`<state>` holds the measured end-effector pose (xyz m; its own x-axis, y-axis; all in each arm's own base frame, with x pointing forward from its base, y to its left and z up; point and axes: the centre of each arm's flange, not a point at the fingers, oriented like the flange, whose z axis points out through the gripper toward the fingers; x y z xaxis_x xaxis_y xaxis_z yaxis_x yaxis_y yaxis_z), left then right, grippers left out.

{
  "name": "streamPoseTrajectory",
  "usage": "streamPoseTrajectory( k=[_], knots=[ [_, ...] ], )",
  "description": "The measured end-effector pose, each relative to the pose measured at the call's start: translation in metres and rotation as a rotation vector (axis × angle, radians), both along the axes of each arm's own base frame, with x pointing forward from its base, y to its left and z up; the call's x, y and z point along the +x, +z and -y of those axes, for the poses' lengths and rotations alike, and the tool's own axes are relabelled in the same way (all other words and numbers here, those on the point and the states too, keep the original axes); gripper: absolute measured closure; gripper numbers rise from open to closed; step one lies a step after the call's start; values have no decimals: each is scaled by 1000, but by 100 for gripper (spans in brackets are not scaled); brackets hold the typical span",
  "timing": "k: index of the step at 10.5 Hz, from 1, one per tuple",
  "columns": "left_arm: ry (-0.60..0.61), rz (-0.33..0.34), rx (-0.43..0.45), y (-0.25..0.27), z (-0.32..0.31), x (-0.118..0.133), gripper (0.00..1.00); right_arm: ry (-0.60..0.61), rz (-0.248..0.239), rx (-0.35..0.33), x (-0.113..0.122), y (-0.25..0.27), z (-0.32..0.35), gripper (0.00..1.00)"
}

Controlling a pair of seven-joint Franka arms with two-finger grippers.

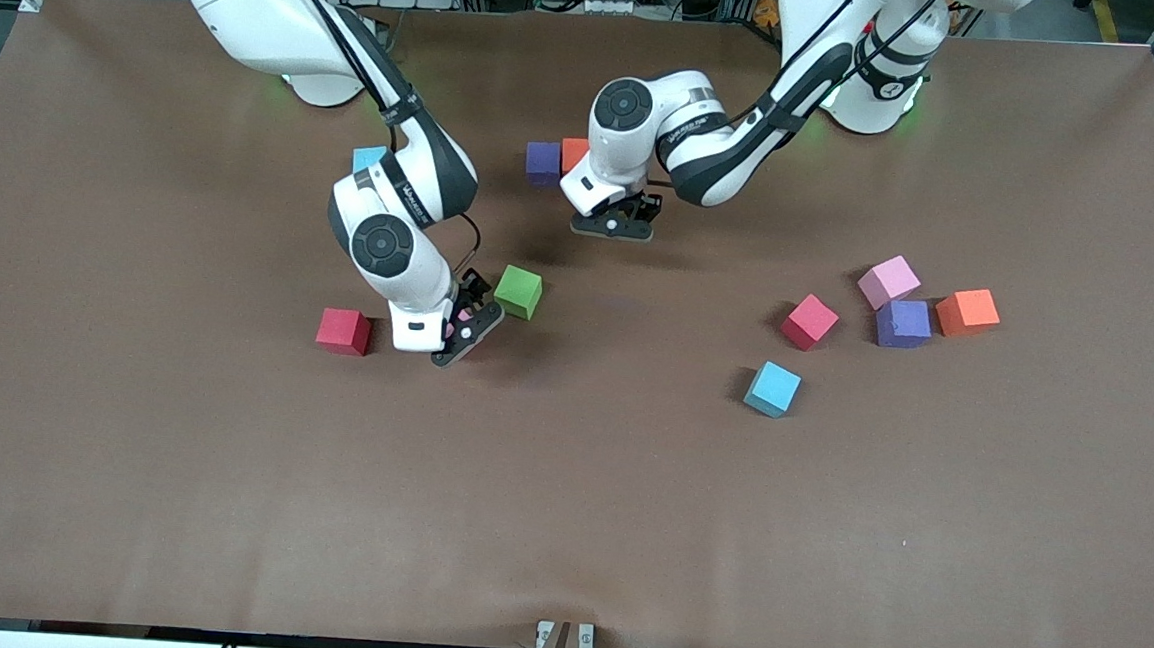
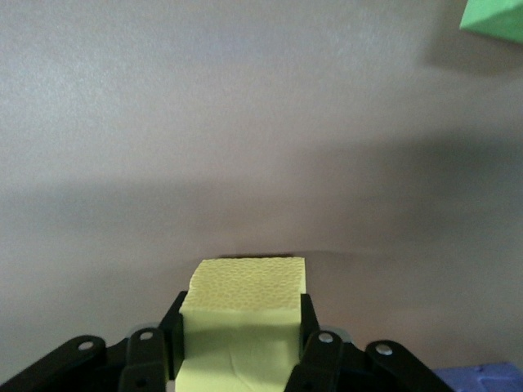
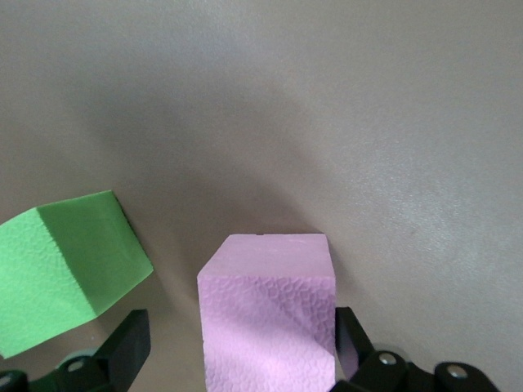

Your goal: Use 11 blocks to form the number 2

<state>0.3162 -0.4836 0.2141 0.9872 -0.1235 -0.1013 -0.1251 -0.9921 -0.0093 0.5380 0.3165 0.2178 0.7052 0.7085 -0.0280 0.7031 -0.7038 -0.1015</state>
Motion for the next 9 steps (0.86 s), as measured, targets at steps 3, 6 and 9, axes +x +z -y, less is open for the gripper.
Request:
streamPoseTrajectory(
  k=[3,6,9],
  knots=[
    [-5,0,-1,-1,1,-4,46,-15,9,7,4,-14,6,0],
    [24,1,1,0,6,-11,46,-40,9,6,6,-17,8,29],
    [26,3,8,-2,12,-22,46,-142,15,4,11,-11,10,40]
  ],
)
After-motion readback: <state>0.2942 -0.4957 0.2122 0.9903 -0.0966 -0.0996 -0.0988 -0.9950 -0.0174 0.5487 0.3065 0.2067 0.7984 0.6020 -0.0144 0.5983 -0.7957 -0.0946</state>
